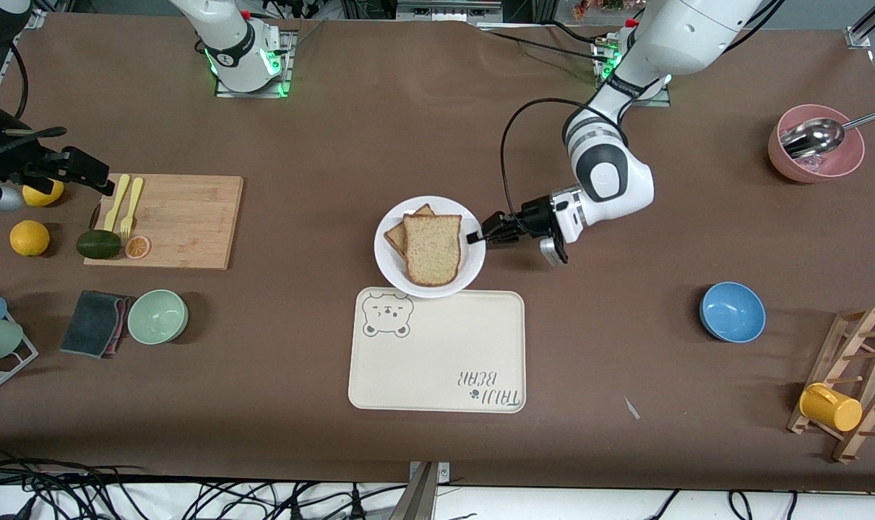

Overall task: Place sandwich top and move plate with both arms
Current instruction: 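Slide the plate with the left gripper onto the white bear tray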

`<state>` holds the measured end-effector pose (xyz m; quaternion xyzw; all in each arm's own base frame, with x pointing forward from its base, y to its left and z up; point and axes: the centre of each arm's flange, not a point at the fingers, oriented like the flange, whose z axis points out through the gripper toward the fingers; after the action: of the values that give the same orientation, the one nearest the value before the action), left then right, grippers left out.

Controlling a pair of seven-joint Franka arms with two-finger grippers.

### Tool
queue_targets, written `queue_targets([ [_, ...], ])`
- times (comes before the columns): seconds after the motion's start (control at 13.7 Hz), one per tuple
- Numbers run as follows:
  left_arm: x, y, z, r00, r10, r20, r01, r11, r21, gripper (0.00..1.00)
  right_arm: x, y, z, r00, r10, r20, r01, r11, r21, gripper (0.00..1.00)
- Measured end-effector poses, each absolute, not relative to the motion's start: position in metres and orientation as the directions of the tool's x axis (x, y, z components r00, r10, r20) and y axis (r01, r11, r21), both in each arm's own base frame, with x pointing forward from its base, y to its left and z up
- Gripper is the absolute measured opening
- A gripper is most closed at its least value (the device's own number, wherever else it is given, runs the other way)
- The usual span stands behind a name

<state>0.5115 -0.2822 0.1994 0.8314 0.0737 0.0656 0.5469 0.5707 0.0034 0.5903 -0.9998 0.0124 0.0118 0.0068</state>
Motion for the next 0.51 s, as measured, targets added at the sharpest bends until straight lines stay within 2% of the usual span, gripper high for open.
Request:
queue_targets([
  [0.37,0.578,-0.278,0.226,0.978,0.178,-0.106,0.178,-0.459,0.870,0.04,0.571,0.003,0.590,0.999,-0.024,-0.024,-0.025,-1.000,-0.013,1.00],
  [0.51,0.601,-0.283,0.230,0.974,0.198,-0.107,0.189,-0.455,0.870,0.04,0.571,0.003,0.590,0.999,-0.024,-0.025,-0.025,-1.000,-0.013,1.00],
])
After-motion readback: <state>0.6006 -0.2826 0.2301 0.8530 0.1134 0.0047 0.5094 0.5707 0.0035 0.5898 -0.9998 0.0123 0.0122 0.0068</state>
